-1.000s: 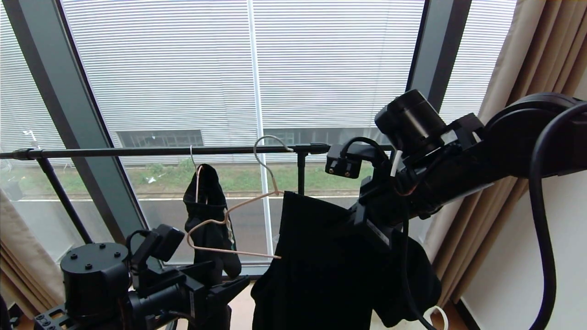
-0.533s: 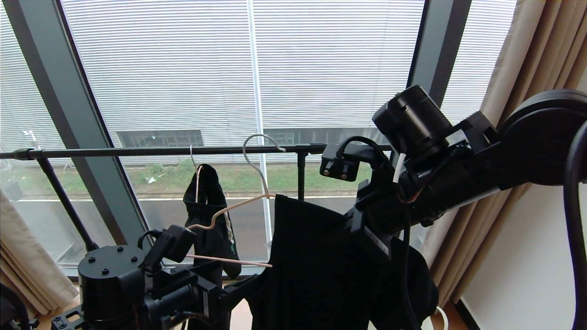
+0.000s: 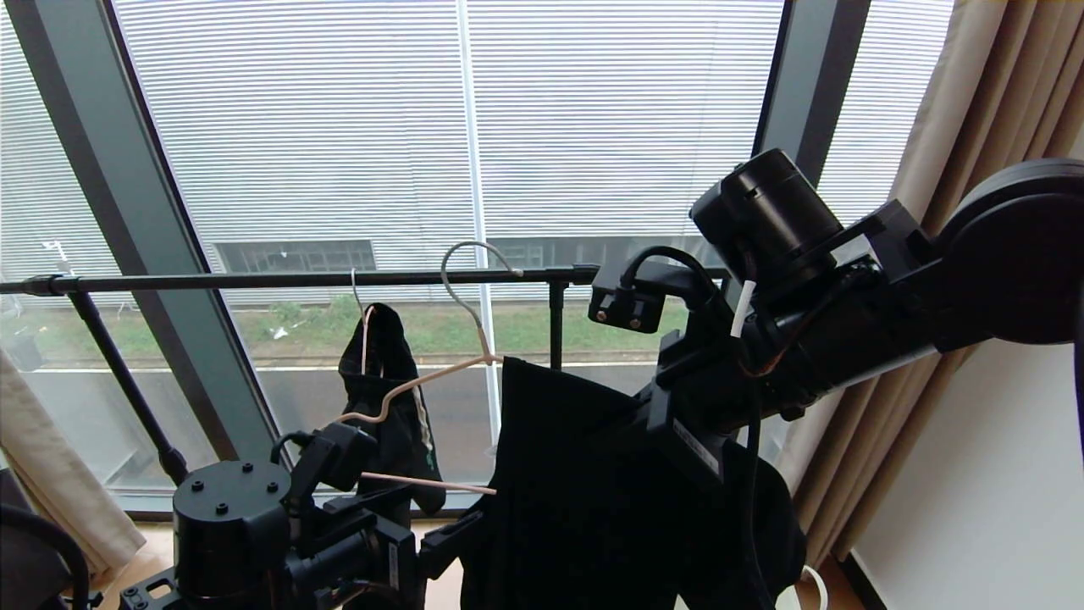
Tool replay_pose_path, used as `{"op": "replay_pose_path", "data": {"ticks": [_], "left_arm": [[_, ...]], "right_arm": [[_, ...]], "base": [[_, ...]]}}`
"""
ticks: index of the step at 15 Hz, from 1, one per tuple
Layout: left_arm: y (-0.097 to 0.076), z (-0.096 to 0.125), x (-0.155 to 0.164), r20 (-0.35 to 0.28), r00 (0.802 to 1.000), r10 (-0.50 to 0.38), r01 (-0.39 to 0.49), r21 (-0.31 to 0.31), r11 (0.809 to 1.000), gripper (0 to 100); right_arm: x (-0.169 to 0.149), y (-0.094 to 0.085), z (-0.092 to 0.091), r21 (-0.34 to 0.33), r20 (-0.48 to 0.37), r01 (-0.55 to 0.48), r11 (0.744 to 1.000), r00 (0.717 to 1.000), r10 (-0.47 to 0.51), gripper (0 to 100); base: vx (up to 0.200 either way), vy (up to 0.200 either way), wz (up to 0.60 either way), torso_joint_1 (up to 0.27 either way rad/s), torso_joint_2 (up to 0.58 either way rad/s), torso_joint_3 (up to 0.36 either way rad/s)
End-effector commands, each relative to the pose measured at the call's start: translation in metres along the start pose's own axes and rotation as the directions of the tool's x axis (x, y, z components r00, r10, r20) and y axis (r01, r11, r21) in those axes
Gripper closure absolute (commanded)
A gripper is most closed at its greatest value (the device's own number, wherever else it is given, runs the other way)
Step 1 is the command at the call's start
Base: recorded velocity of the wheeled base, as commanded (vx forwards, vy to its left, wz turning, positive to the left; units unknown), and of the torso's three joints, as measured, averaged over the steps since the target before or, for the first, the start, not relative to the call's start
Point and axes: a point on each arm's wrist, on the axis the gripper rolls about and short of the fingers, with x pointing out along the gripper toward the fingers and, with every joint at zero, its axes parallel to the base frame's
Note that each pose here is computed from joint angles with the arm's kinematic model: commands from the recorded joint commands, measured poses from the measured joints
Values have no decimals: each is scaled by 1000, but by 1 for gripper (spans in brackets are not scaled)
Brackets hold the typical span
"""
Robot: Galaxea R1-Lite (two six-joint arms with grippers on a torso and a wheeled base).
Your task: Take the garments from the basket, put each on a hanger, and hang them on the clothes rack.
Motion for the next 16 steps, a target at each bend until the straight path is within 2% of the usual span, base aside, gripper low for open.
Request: {"op": "replay_pose_path", "data": {"ticks": [1,6,11,12,16], "left_arm": [[1,-3,2,-17,1000,2,-2,-1,1000,0],[3,-13,4,-69,997,17,-15,36,999,0],[4,-16,6,-82,996,20,-18,35,999,0],[4,-16,6,-82,996,20,-18,35,999,100],[4,-13,6,-57,998,14,-12,37,999,100]], "right_arm": [[0,0,0,0,-1,-1,1000,1000,1,100],[-3,1,1,-5,13,2,1000,1000,-2,100],[-8,3,0,5,20,4,1000,1000,-4,100],[-8,3,1,10,21,4,1000,1000,-4,100],[-12,0,-6,30,15,11,999,1000,-11,100]], "base": [[0,0,0,0,0,0],[0,0,0,0,0,0],[0,0,0,0,0,0],[0,0,0,0,0,0],[0,0,0,0,0,0]]}}
